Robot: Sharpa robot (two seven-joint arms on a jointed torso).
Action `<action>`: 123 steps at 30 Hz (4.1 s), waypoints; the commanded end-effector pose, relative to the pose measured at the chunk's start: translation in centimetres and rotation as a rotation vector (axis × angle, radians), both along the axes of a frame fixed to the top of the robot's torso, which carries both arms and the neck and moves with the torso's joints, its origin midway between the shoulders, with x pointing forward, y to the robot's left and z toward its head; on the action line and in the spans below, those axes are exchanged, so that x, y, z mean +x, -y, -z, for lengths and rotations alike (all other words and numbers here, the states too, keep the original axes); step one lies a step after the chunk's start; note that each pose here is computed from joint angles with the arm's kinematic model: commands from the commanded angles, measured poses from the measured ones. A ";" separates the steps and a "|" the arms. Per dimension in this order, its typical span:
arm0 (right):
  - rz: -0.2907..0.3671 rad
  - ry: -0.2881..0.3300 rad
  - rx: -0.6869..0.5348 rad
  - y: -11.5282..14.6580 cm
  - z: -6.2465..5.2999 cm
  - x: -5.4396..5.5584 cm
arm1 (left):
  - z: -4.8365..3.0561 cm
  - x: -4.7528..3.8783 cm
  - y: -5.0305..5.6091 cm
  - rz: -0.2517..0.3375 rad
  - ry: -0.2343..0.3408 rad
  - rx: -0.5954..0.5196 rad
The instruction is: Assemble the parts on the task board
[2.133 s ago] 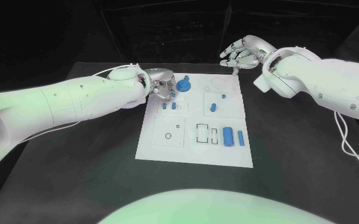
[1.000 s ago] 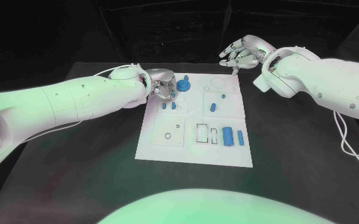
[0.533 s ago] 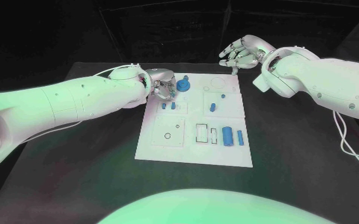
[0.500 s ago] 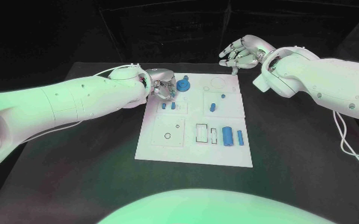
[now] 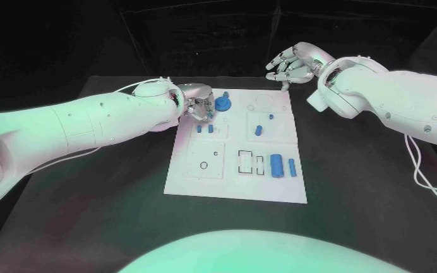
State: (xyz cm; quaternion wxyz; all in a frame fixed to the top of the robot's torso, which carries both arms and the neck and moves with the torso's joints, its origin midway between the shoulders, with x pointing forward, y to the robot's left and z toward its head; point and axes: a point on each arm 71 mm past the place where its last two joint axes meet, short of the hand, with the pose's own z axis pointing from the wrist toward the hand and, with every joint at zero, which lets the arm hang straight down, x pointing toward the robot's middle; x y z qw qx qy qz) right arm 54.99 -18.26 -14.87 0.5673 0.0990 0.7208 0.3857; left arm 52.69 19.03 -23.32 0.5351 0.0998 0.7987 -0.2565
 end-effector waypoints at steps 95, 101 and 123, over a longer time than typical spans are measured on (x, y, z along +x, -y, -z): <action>-0.007 0.005 0.006 -0.1 -0.1 0.0 | -0.15 -0.16 -1.3 -0.006 -0.005 -0.030; -0.008 0.004 0.006 -0.1 -0.1 0.0 | -0.14 -0.17 -1.2 -0.002 -0.007 -0.030; -0.010 -0.002 0.003 -0.2 -0.1 0.0 | -0.28 -0.13 -1.2 -0.001 0.010 -0.040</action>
